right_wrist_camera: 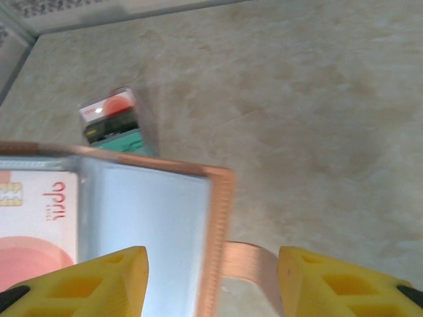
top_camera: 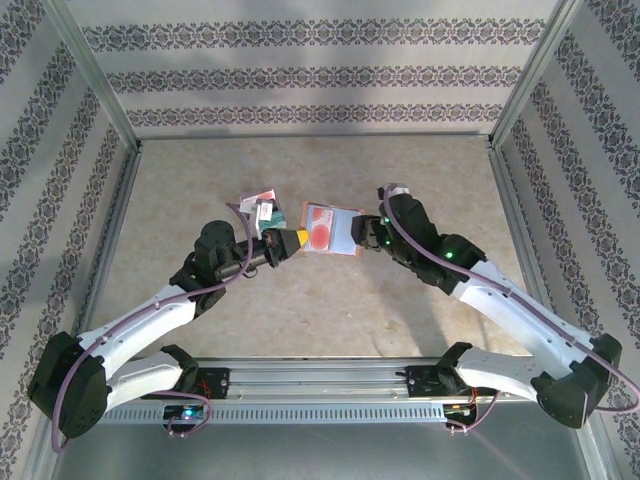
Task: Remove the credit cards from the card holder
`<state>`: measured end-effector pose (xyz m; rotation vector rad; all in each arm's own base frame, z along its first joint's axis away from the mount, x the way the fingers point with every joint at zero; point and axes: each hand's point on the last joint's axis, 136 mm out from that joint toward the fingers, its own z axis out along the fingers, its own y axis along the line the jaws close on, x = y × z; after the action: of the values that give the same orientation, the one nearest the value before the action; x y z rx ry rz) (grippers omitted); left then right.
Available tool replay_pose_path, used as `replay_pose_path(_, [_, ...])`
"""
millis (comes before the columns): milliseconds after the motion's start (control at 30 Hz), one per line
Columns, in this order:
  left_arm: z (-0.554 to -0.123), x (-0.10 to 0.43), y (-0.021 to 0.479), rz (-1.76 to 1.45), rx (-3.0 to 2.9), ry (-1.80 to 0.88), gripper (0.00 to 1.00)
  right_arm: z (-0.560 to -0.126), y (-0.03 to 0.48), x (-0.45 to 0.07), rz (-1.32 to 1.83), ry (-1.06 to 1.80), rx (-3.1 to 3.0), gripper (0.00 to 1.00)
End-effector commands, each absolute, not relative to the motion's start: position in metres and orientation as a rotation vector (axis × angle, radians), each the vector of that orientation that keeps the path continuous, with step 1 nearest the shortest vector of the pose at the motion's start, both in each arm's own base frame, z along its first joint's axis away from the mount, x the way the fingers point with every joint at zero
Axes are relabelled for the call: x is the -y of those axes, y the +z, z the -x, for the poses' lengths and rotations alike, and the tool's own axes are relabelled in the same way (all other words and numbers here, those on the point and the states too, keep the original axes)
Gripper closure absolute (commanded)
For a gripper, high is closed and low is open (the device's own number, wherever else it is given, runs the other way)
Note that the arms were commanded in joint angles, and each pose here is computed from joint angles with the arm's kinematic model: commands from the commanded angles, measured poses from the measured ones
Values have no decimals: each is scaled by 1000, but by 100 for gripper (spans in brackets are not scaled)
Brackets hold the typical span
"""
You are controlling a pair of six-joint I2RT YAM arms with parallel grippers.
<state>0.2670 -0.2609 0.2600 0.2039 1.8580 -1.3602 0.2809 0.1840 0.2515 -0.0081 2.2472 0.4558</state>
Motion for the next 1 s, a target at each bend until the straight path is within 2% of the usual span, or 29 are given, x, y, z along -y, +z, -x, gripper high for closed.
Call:
replay_pose_path(0, [-266,259,274,-187,-1787,-1368,100,-273,244,-151,-81,385,-2261,45])
replay_pose_path(67, [-268,259,265,-171,-1811,-1347,100,-267,243,-141,-101,396,-2264,44])
replay_pose_path(167, [-267,264,251,-155,-1840,-1318,100,-260,239,-138,-79,418,-2282,35])
replay_pose_path(267, [-266,271,234,-118,-1862,-1312,100,-255,234,-144,-27,455,-2304,32])
replay_pose_path(467, [-266,281,181,14,-1936,-1353,100,-250,209,-155,17,490,-2390,40])
replay_pose_path(667, [-269,289,152,45,-1977,-1370,100,-252,191,-166,2,555,-2428,45])
replay_pose_path(967, [-273,285,105,173,-2039,-1375,100,-256,169,-183,-61,687,-2471,45])
